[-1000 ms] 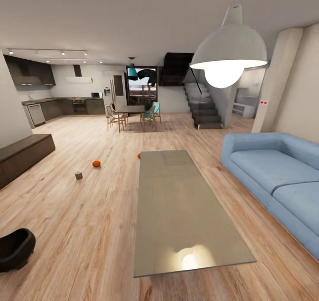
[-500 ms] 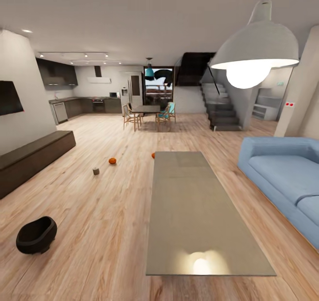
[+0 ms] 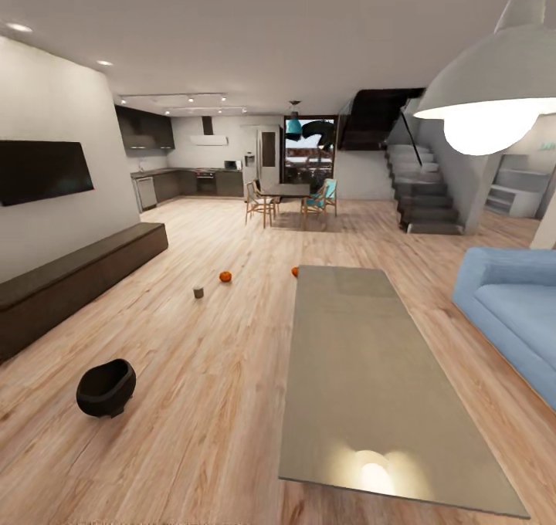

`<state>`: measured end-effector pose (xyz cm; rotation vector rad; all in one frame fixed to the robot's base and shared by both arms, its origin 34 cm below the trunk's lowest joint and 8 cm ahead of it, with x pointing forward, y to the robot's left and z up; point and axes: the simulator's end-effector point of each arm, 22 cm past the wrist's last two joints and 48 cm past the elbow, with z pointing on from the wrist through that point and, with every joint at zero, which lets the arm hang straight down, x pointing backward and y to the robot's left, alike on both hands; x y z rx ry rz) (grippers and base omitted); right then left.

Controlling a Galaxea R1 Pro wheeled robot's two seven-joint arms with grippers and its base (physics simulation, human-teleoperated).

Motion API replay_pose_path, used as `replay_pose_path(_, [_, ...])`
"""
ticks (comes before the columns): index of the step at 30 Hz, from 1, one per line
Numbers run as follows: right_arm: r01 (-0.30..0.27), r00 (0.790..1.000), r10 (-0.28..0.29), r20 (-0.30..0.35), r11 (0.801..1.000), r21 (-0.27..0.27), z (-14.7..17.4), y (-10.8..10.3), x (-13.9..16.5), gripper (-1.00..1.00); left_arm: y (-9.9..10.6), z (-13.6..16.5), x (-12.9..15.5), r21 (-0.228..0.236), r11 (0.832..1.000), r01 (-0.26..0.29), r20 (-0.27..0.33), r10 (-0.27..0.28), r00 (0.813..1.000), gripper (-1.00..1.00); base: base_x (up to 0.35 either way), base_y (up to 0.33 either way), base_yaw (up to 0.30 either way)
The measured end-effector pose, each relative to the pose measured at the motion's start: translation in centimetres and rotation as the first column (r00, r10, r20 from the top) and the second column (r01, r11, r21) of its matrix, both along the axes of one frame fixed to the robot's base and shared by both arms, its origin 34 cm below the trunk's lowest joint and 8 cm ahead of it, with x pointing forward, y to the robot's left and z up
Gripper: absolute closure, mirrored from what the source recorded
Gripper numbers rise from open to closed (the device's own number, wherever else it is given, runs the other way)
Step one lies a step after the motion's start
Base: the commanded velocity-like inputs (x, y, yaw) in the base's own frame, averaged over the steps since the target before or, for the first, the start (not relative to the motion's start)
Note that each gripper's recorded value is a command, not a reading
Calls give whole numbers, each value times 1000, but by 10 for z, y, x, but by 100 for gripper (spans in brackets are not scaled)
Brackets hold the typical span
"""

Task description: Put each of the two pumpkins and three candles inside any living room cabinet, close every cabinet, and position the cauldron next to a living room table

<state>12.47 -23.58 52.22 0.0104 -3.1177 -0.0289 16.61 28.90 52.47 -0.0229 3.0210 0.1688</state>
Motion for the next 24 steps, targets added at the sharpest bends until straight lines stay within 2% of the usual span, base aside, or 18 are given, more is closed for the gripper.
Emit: replay_pose_path(24, [1, 1000, -1, 1, 1000, -2, 0, -1, 0, -100, -1, 0, -2, -1, 1000, 13, -5, -13, 1000, -100, 0, 0, 270])
